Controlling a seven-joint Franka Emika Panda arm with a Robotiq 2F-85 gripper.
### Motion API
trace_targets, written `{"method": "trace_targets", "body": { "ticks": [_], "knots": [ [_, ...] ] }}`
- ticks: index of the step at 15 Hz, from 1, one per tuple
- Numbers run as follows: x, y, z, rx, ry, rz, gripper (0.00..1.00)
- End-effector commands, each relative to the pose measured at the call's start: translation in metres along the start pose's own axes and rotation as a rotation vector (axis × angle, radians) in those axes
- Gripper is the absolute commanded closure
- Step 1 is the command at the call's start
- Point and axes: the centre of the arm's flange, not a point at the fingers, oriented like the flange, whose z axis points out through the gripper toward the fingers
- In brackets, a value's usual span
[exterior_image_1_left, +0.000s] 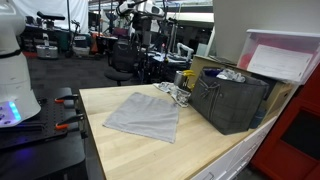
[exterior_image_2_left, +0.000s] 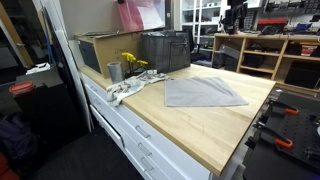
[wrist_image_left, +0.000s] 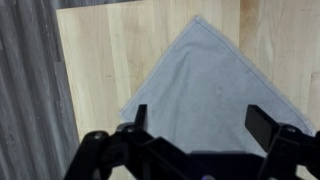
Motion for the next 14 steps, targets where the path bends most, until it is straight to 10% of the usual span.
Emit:
{"method": "trace_targets", "body": {
  "ticks": [1,14],
  "knots": [
    [0.0,0.0,0.0,0.0,0.0,0.0,0.0],
    [0.015,0.02,0.003,0.053,-0.014,0.013,0.0]
  ]
}}
